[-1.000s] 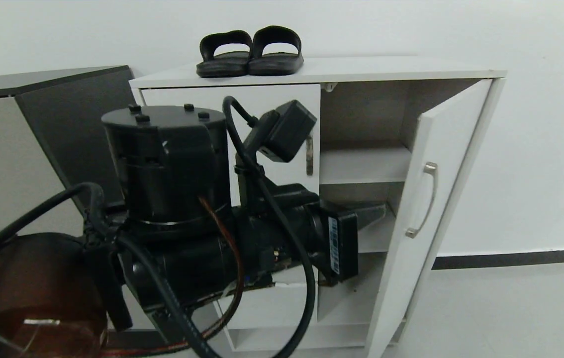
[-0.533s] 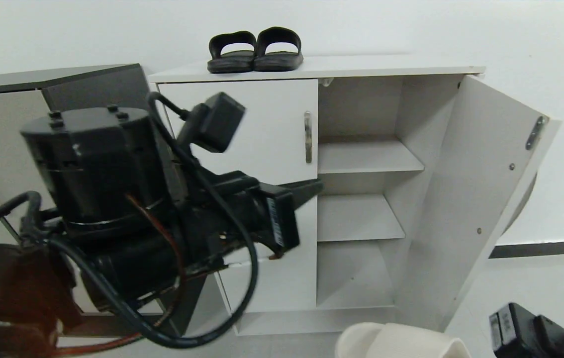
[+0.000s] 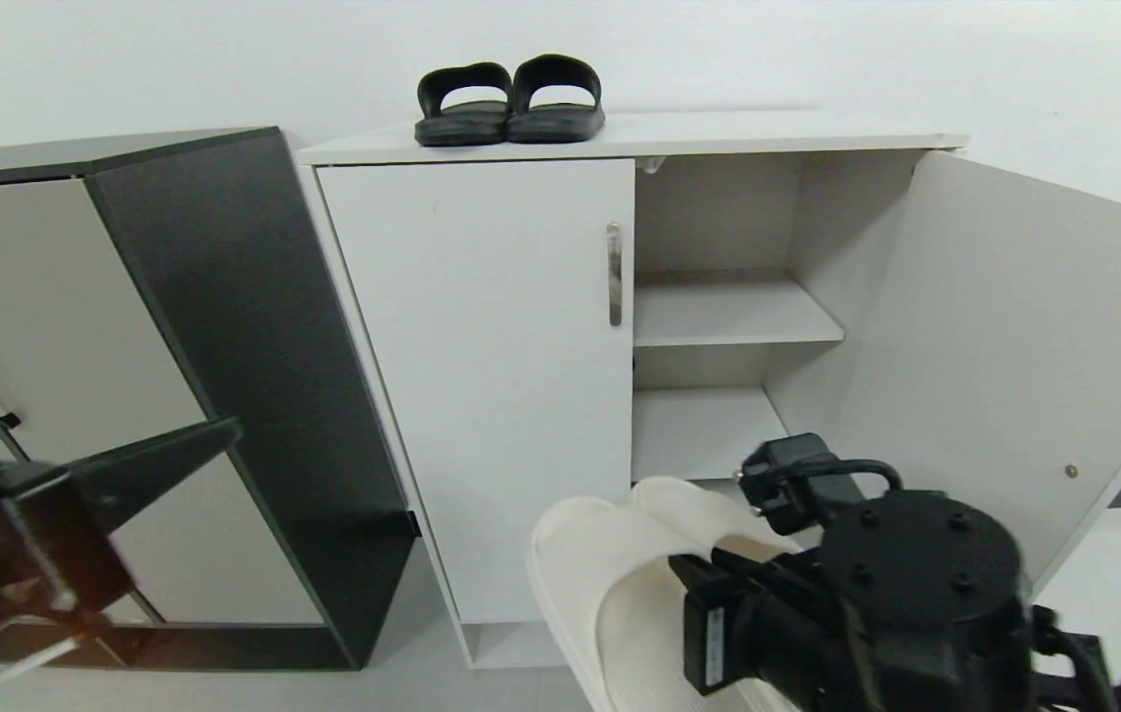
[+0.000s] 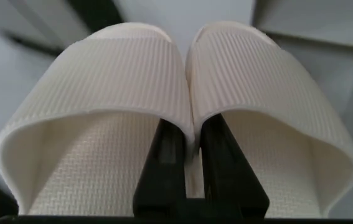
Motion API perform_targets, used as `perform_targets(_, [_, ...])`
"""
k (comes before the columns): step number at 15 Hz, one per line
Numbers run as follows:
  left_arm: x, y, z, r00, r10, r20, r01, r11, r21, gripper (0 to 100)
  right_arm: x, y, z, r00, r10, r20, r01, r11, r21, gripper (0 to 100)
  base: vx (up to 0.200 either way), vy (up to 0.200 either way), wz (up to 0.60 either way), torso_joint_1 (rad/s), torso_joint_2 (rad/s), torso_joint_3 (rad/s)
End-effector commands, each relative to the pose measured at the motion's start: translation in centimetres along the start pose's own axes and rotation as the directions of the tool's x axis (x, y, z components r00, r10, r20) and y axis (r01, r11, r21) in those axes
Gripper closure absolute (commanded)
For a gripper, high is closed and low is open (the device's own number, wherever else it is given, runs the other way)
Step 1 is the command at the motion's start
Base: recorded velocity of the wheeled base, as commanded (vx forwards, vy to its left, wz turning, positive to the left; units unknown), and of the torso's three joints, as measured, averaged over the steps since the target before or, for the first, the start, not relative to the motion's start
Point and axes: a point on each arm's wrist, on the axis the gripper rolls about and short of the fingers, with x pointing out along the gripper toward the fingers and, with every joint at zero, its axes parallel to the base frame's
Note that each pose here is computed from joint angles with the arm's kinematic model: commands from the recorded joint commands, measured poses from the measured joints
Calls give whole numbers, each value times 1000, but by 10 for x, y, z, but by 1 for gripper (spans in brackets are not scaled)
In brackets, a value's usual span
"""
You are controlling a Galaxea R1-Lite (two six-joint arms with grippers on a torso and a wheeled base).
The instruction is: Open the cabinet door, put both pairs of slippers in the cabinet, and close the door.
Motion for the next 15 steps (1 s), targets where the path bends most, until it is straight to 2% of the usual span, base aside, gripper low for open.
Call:
perform_targets(1, [-58, 31, -32, 964, 236, 123, -235, 972, -25, 100, 60, 2, -19, 985, -172, 14, 172, 985, -26, 100, 0, 0, 0, 0, 0, 0])
perform_targets(2, [-68, 39, -44, 914, 376, 153, -384, 923, 22, 100, 62, -1, -16, 984, -180, 20, 180, 983, -20, 100, 0, 0, 0, 0, 0, 0])
perform_targets(3, [-76, 45, -56, 848, 499, 177, -515, 856, 54, 100, 64, -5, -15, 981, -194, 23, 194, 981, -19, 100, 0, 0, 0, 0, 0, 0])
perform_targets(4, [-87, 47, -67, 793, 570, 214, -592, 804, 54, 100, 62, -6, -12, 980, -196, 28, 197, 980, -16, 100, 0, 0, 0, 0, 0, 0])
perform_targets(5, [-98, 48, -79, 766, 588, 258, -620, 783, 55, 100, 61, -7, -11, 980, -195, 30, 196, 981, -15, 100, 0, 0, 0, 0, 0, 0])
perform_targets(6, [-106, 49, -96, 769, 573, 284, -611, 788, 66, 100, 62, -7, -10, 980, -194, 33, 194, 981, -12, 100, 0, 0, 0, 0, 0, 0])
perform_targets(8, [-111, 52, -123, 800, 522, 297, -567, 819, 87, 100, 62, -8, -10, 979, -199, 31, 200, 980, -13, 100, 0, 0, 0, 0, 0, 0])
perform_targets(9, [-112, 55, -139, 809, 511, 290, -556, 826, 93, 100, 62, -11, -10, 977, -210, 32, 210, 978, -11, 100, 0, 0, 0, 0, 0, 0])
perform_targets(10, [-111, 57, -149, 797, 541, 269, -580, 809, 92, 100, 63, -14, -9, 975, -220, 34, 220, 975, -12, 100, 0, 0, 0, 0, 0, 0])
perform_targets(11, [-110, 58, -153, 766, 587, 262, -624, 777, 81, 100, 64, -15, -8, 974, -224, 34, 224, 974, -15, 100, 0, 0, 0, 0, 0, 0])
perform_targets(12, [-112, 57, -160, 674, 689, 266, -725, 686, 60, 100, 64, -16, -9, 973, -227, 33, 228, 973, -18, 100, 0, 0, 0, 0, 0, 0])
perform_targets(14, [-112, 57, -161, 683, 682, 261, -719, 691, 73, 100, 64, -17, -9, 973, -228, 32, 229, 973, -19, 100, 0, 0, 0, 0, 0, 0])
perform_targets(15, [-113, 55, -168, 821, 513, 249, -560, 809, 179, 100, 63, -18, -11, 973, -231, 28, 231, 973, -21, 100, 0, 0, 0, 0, 0, 0])
